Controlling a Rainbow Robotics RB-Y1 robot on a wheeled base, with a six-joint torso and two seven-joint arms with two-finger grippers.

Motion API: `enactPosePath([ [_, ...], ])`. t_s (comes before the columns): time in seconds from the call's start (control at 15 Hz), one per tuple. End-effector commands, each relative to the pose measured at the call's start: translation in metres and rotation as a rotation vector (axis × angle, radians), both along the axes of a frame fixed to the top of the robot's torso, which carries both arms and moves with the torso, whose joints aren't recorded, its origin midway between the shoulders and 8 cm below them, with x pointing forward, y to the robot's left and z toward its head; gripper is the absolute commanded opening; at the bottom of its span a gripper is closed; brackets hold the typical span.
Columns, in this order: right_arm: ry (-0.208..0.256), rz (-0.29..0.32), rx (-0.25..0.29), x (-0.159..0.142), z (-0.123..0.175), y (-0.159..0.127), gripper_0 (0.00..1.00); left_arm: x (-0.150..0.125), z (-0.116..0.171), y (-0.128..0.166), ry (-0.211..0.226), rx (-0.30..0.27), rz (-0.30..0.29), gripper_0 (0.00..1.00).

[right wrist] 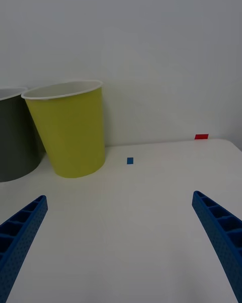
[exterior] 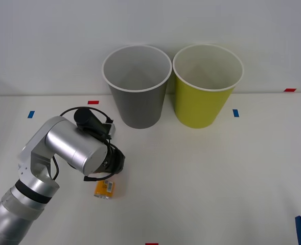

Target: Put cans in the gray bin and PET bottles in the light green bin.

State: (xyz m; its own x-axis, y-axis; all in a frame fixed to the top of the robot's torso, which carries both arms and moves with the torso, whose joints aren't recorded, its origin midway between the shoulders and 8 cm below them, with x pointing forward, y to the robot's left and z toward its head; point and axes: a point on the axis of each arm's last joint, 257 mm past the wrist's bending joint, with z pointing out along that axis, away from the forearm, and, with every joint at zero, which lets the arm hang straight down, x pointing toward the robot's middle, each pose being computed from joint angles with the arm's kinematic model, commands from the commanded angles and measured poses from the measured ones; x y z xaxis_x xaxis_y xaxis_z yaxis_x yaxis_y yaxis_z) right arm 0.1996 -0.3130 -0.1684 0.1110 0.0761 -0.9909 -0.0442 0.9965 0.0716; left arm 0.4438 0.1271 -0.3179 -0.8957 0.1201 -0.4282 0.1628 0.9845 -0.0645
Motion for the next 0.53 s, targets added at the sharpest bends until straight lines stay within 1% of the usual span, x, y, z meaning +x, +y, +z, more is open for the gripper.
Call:
enactPosePath([
  [0.07,0.000,0.000,0.000,0.000,0.000,0.000,1.00,-0.005,0.016,-0.002,-0.037,0.002,-0.022,0.00],
  [0.2,0.000,0.000,0.000,0.000,0.000,0.000,1.00,-0.007,0.034,-0.002,-0.095,-0.001,-0.040,0.00],
  [0.33,0.000,0.000,0.000,0.000,0.000,0.000,1.00,-0.008,0.057,0.000,-0.178,0.012,-0.056,0.00],
  [0.4,0.000,0.000,0.000,0.000,0.000,0.000,1.00,-0.010,0.066,0.001,-0.207,0.015,-0.066,0.00],
  [0.47,0.000,0.000,0.000,0.000,0.000,0.000,1.00,-0.010,0.081,0.001,-0.248,0.015,-0.077,0.00],
  [0.53,0.000,0.000,0.000,0.000,0.000,0.000,1.00,-0.010,0.092,0.001,-0.274,0.006,-0.083,0.00],
])
